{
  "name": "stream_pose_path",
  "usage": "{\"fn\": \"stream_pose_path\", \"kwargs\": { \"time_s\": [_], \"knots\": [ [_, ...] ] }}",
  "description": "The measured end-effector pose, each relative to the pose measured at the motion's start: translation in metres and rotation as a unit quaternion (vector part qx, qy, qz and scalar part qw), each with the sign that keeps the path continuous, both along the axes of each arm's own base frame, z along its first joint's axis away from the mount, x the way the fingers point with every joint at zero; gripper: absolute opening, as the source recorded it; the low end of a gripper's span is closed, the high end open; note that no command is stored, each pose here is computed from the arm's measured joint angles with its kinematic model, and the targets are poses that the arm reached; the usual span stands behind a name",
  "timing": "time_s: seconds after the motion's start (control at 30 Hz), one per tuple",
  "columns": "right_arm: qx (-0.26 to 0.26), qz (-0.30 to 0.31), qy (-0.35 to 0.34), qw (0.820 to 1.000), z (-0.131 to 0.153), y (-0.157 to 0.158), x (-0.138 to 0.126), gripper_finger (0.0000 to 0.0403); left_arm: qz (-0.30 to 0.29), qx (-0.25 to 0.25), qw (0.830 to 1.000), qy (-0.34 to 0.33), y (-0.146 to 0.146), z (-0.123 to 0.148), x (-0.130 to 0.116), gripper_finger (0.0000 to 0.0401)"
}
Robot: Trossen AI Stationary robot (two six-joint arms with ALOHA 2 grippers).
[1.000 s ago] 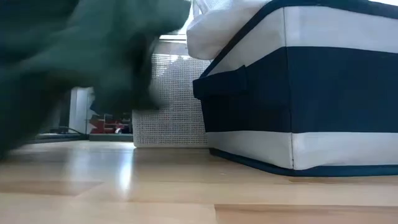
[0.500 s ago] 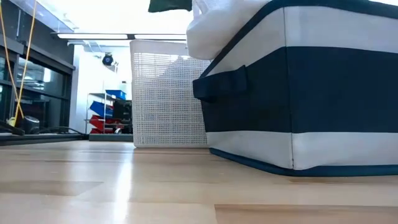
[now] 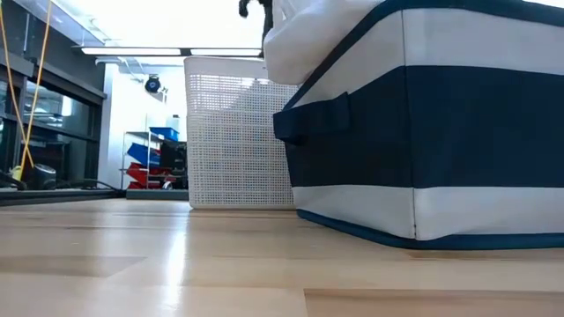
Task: Sort clothes
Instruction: Put the green polo shirt into the the white laundry bin, then return to Home Position
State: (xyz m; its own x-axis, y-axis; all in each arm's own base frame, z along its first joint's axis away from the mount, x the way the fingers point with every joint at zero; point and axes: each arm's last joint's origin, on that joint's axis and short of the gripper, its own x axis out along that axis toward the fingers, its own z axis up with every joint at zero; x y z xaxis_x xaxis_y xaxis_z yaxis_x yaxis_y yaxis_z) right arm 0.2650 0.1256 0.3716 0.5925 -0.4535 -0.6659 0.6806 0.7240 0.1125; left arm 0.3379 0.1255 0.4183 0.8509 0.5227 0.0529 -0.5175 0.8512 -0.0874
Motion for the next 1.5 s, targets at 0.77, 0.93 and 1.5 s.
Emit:
{"fn": "stream_pose_path", "kwargs": {
  "time_s": [0.77,0.93,1.5],
  "knots": [
    [-0.016,0.019,0.013,1.000,0.000,0.000,0.000,0.0179,-0.031,-0.260,0.931,0.253,0.013,-0.099,0.015,0.0173],
    [-0.017,0.022,0.016,0.999,0.000,0.000,0.000,0.0179,-0.053,-0.212,0.946,0.239,-0.003,-0.060,-0.012,0.0194],
    [0.052,0.055,-0.015,0.997,0.021,-0.006,-0.014,0.0111,-0.220,-0.190,0.952,-0.097,-0.131,-0.141,-0.170,0.0185]
  ]
}}
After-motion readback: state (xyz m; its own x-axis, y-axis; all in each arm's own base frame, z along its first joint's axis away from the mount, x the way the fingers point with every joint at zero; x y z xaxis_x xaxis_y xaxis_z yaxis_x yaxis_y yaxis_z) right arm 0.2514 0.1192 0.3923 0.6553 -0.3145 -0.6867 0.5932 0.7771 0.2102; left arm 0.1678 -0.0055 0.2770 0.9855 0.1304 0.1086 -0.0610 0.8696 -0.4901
